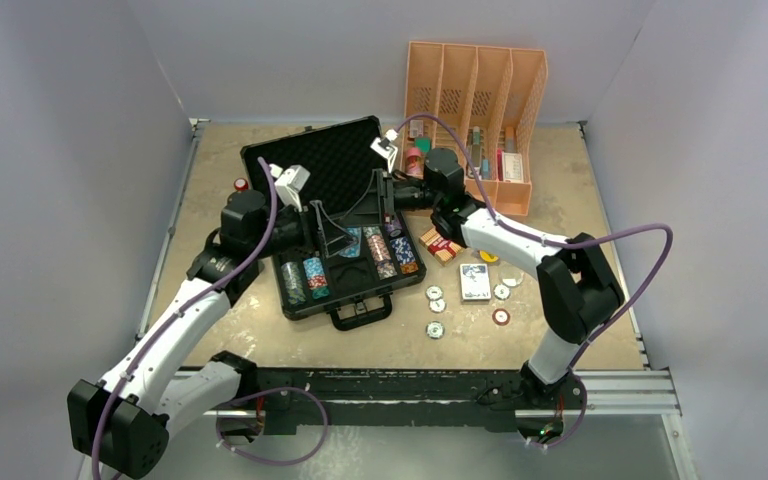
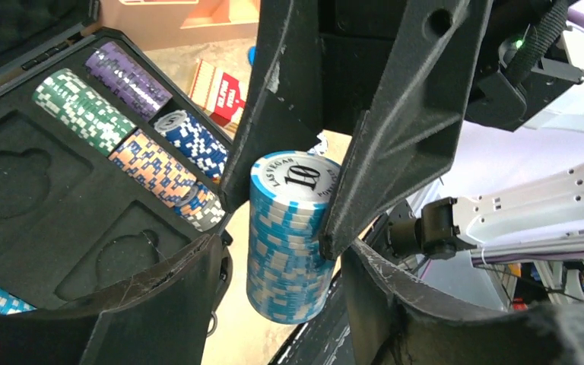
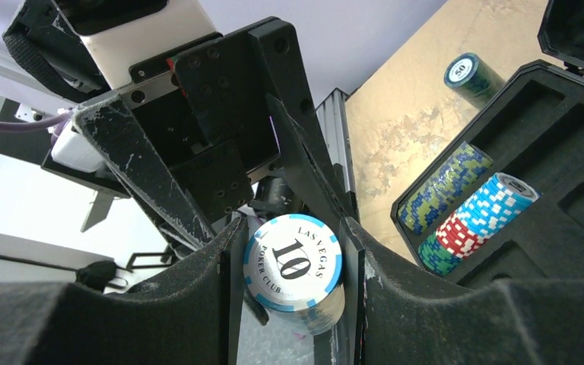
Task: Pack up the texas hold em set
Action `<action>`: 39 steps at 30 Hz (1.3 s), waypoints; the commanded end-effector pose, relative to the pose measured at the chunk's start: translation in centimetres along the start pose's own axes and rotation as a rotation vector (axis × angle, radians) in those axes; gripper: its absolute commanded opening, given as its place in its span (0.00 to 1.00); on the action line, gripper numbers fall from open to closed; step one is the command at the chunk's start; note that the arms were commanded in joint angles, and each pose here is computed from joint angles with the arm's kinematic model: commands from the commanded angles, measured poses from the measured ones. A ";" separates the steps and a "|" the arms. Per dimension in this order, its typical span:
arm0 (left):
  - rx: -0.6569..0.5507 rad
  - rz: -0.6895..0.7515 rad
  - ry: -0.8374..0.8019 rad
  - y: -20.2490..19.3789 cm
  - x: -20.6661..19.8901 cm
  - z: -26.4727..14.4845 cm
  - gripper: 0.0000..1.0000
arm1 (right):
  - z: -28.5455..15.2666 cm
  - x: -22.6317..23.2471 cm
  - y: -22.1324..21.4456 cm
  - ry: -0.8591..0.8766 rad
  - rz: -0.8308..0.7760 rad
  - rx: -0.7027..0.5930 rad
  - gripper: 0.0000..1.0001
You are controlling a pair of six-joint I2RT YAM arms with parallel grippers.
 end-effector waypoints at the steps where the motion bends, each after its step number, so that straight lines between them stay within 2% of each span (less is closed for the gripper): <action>1: -0.088 0.037 0.032 1.8 0.0 0.0 0.55 | -0.2 4.2 1.2 0.080 -0.117 -0.010 0.00; 6: -0.098 0.040 0.031 1.7 0.0 -0.1 0.41 | -0.1 3.8 1.4 0.060 -0.108 -0.027 0.00; 7: -0.094 0.036 0.030 1.6 0.0 -0.1 0.36 | -0.1 3.8 1.5 0.055 -0.107 -0.035 0.04; 8: -0.092 0.034 0.027 1.6 -0.1 -0.1 0.31 | -0.1 3.8 1.6 0.051 -0.108 -0.041 0.10; 13: -0.090 0.006 0.072 1.5 0.3 -0.4 0.26 | -0.1 3.8 2.2 0.023 -0.097 -0.075 0.48; 15: -0.096 -0.007 0.120 1.5 0.6 -0.8 0.25 | -0.5 3.1 3.5 -0.038 -0.094 -0.145 0.62; 17: -0.112 -0.034 0.214 1.3 1.5 -1.5 0.25 | -1.6 2.0 5.4 -0.152 -0.064 -0.286 0.72; 21: -0.141 -0.082 0.382 1.2 3.1 -2.8 0.25 | -5.3 -0.2 8.4 -0.337 -0.007 -0.563 0.73; 24: -0.159 -0.132 0.550 1.5 4.9 -3.7 0.24 | -7.4 -0.4 9.0 -0.412 -0.029 -0.665 0.72; 28: -0.130 -0.216 0.814 1.3 8.2 -4.4 0.24 | -8.4 -0.9 8.0 -0.470 -0.062 -0.668 0.70; 30: -0.106 -0.233 0.884 0.9 9.5 -4.1 0.24 | -9.0 -1.5 7.5 -0.509 -0.073 -0.675 0.70; 33: -0.111 -0.241 0.963 1.0 11.1 -3.5 0.24 | -9.5 -2.0 6.7 -0.533 -0.085 -0.678 0.69; 39: -0.107 -0.261 1.008 1.3 13.4 -0.9 0.24 | -9.4 -2.9 5.1 -0.545 -0.071 -0.617 0.69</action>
Point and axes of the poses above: each gripper's point midway between its finger pads, its own z axis out along the fingers, its own x axis along the line the jaws close on, y = z × x, the point moved 4 cm from there along -z, back along the fingers, and after that the axes turned 9 degrees about z, right-handed, at the moved point
